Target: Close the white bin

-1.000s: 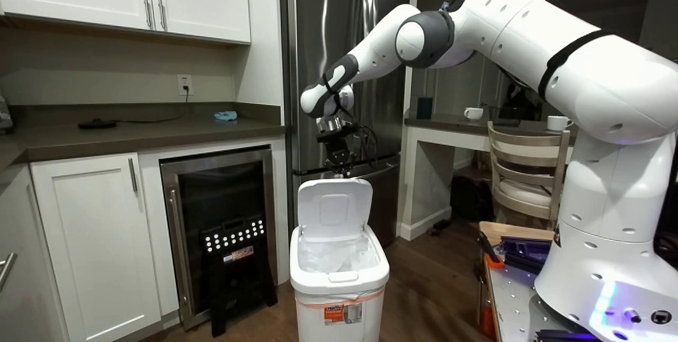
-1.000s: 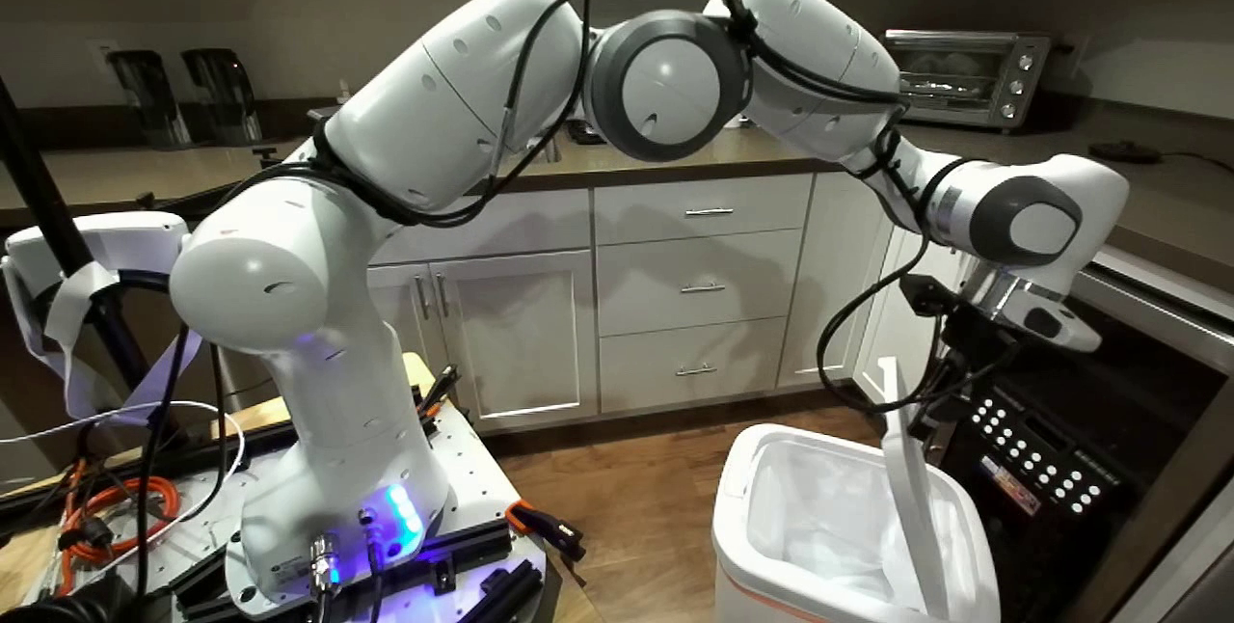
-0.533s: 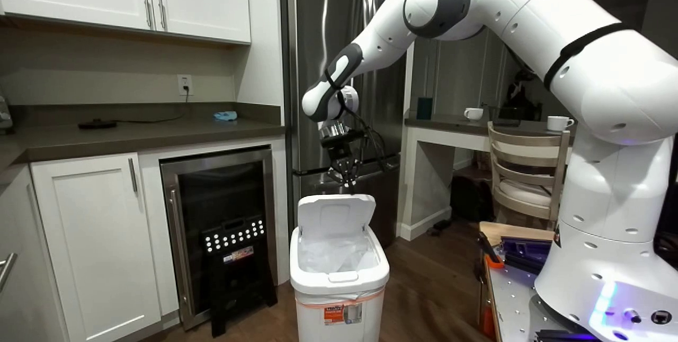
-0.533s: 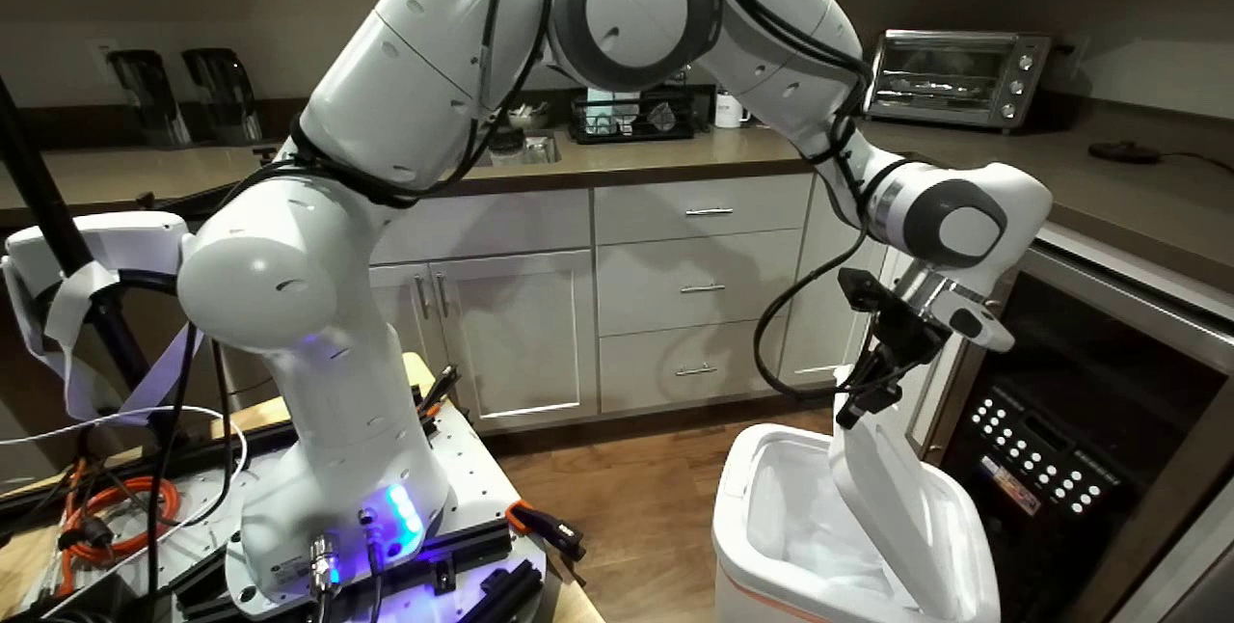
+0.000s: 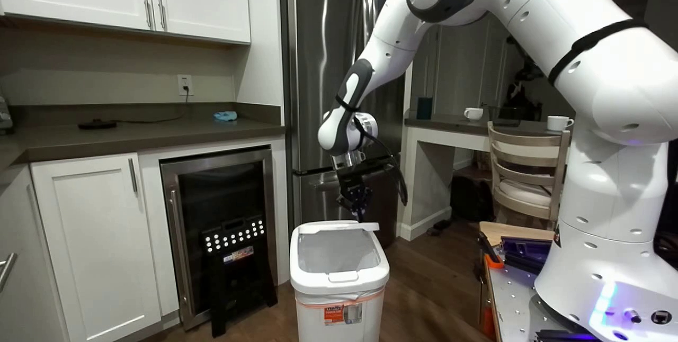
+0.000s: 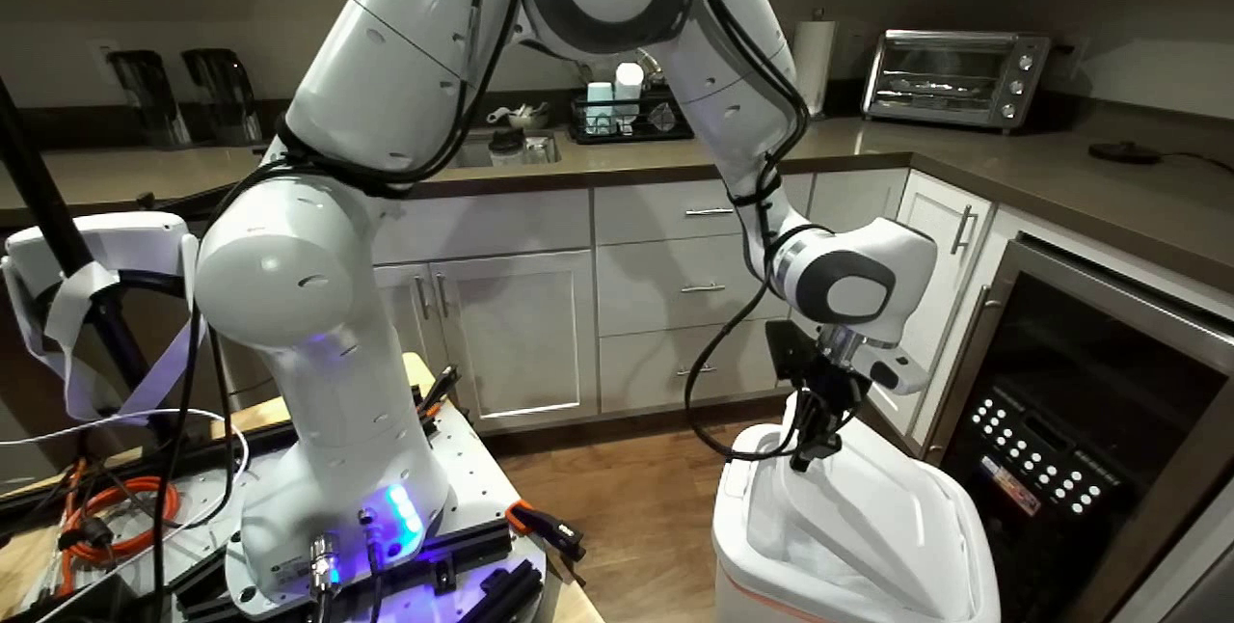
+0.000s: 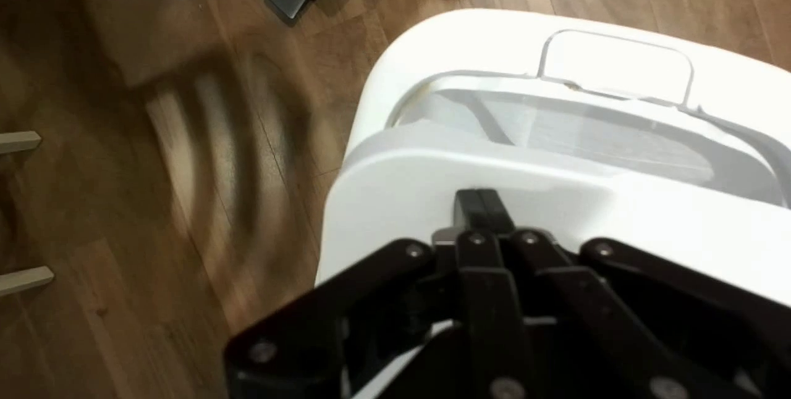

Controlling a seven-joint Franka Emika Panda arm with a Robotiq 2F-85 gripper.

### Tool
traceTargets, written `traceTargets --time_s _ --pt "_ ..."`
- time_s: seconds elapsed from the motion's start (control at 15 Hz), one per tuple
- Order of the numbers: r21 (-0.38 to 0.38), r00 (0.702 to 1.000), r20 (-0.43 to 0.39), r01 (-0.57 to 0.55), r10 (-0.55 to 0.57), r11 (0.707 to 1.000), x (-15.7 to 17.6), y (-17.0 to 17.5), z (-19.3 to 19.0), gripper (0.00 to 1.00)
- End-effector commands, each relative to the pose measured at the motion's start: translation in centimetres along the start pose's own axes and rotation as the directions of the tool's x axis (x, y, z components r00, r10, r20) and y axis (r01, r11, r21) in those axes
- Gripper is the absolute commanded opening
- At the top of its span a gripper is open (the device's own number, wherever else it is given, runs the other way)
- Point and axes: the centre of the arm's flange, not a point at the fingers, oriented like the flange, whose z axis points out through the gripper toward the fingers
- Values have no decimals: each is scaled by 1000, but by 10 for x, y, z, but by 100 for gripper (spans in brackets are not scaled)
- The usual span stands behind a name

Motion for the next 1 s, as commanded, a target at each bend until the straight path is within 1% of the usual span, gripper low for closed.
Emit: traceTargets --time_s 0.0,0.13,0.27,0.4,0.53,0.67,0.93 --pt "50 999 -23 48 -47 998 -32 22 35 0" --pt "88 996 -55 69 -65 994 -36 21 54 0" --pt "158 993 -92 82 -68 984 -37 13 57 0" --pt "223 989 -123 108 -82 969 -37 1 58 0" --pt "267 979 -167 161 -119 950 -30 -13 60 0" --pt "297 969 -203 199 -142 934 -22 -23 67 0" --pt "318 951 -247 261 -187 911 3 -24 100 0"
